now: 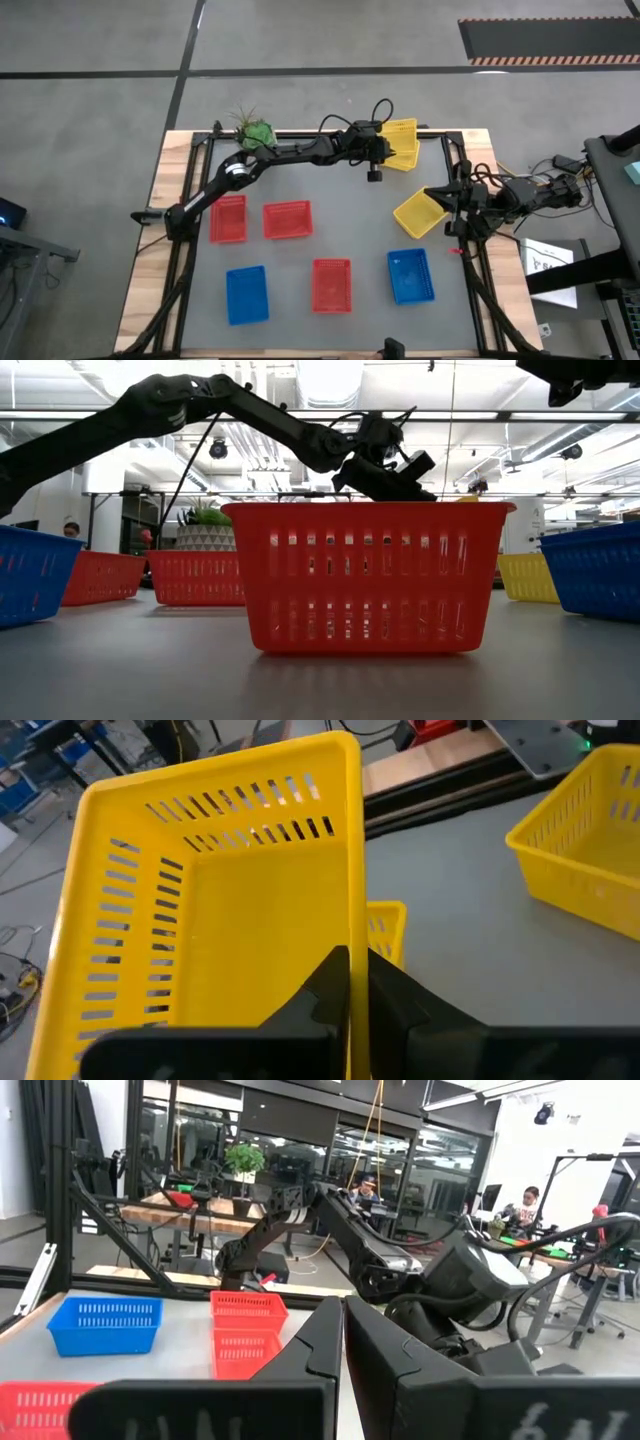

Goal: Stack baskets by color
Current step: Stack the top left yellow bin on top of the top right yellow bin

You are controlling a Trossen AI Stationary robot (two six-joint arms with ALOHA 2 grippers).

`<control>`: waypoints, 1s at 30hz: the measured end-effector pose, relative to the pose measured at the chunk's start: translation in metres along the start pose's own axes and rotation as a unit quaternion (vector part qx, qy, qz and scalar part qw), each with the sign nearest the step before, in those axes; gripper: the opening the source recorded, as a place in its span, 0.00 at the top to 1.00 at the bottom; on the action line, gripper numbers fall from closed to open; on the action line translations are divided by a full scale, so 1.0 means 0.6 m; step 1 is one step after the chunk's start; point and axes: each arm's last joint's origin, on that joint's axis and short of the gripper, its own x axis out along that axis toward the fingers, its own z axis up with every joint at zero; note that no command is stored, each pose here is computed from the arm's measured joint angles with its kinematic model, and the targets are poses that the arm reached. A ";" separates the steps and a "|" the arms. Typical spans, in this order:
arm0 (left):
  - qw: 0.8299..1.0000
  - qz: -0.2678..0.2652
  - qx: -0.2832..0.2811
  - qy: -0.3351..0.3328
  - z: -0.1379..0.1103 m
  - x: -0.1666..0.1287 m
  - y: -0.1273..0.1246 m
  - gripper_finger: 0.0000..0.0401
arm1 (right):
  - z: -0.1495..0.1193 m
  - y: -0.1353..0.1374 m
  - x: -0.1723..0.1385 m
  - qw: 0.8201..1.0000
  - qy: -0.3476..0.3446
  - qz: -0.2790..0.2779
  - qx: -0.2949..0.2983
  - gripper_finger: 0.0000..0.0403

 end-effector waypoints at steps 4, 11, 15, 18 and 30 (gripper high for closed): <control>1.000 0.002 0.000 -0.002 0.001 0.000 0.000 1.00 | 0.000 0.000 0.000 1.000 0.000 0.000 0.001 0.98; 1.000 0.002 0.000 -0.002 0.000 0.000 0.002 1.00 | 0.000 0.000 0.000 1.000 0.000 0.000 0.001 0.98; 1.000 0.004 0.000 -0.002 -0.001 0.000 0.003 1.00 | 0.000 0.000 0.000 1.000 0.000 0.000 0.001 0.98; 1.000 0.005 -0.001 -0.001 -0.003 -0.001 0.007 1.00 | 0.000 0.000 0.000 1.000 0.000 0.000 0.001 0.98; 1.000 0.005 -0.001 -0.008 -0.007 0.001 0.010 1.00 | 0.001 0.000 0.000 1.000 -0.001 0.000 0.001 0.98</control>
